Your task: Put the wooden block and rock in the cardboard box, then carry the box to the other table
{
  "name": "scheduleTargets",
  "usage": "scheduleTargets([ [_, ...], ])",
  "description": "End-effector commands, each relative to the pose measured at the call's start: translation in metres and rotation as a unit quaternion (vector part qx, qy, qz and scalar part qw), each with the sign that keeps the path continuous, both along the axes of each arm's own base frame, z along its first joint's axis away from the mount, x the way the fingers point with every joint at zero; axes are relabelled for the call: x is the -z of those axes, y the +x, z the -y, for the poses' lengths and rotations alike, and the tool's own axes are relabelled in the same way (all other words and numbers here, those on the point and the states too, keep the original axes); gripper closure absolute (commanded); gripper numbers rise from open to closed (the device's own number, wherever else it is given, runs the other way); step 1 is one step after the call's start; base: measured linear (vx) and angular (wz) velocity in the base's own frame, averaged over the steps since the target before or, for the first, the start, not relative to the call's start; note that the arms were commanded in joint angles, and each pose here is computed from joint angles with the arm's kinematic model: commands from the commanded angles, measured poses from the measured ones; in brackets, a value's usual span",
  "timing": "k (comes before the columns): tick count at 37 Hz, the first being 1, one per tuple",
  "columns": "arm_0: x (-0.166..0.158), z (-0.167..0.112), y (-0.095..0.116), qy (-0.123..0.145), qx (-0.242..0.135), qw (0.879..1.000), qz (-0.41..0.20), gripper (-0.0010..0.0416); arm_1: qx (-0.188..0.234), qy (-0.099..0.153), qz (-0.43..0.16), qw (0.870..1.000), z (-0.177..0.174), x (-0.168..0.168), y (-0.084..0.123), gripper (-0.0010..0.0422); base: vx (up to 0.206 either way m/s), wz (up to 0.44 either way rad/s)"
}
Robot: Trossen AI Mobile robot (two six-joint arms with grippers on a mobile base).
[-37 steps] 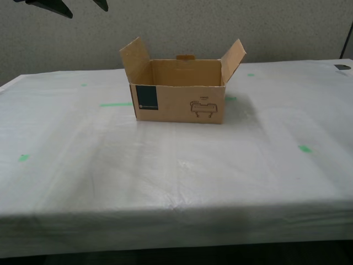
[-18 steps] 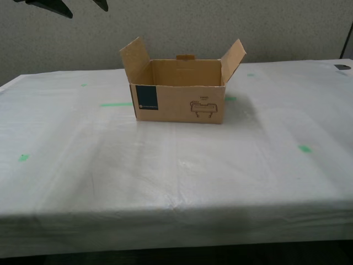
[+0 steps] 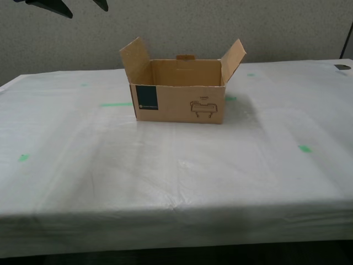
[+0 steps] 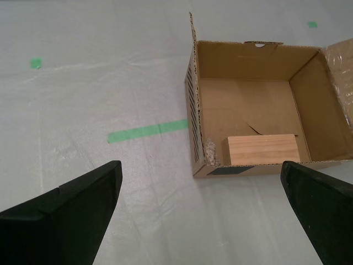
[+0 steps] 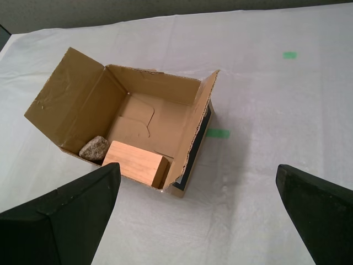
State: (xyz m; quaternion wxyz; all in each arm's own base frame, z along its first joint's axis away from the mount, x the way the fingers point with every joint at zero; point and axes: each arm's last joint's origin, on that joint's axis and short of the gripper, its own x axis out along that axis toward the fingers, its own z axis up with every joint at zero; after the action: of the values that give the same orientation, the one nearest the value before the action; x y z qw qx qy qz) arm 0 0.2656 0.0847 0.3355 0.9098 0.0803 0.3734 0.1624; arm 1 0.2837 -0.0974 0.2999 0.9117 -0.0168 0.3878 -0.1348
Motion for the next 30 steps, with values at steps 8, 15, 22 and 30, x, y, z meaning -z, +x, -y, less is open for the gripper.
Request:
scheduleTargets([
  [8,-0.0004,0.0,0.0,0.0,0.003,1.0,0.001,0.0012,0.002,0.0,0.001,1.0,0.0002,-0.0004,0.0,0.0018,0.0,0.0],
  [15,-0.0004,0.0,0.0,0.0,0.003,1.0,0.001,0.0012,0.002,0.0,0.001,1.0,0.0001,-0.0004,0.0,0.0018,0.0,0.0],
  [22,-0.0004,0.0,0.0,0.0,0.003,1.0,0.001,0.0012,0.002,0.0,0.001,1.0,0.0002,-0.0004,0.0,0.0018,0.0,0.0],
  [30,-0.0004,0.0,0.0,0.0,0.003,1.0,0.001,0.0012,0.002,0.0,0.001,1.0,0.0001,-0.0004,0.0,0.0018,0.0,0.0],
])
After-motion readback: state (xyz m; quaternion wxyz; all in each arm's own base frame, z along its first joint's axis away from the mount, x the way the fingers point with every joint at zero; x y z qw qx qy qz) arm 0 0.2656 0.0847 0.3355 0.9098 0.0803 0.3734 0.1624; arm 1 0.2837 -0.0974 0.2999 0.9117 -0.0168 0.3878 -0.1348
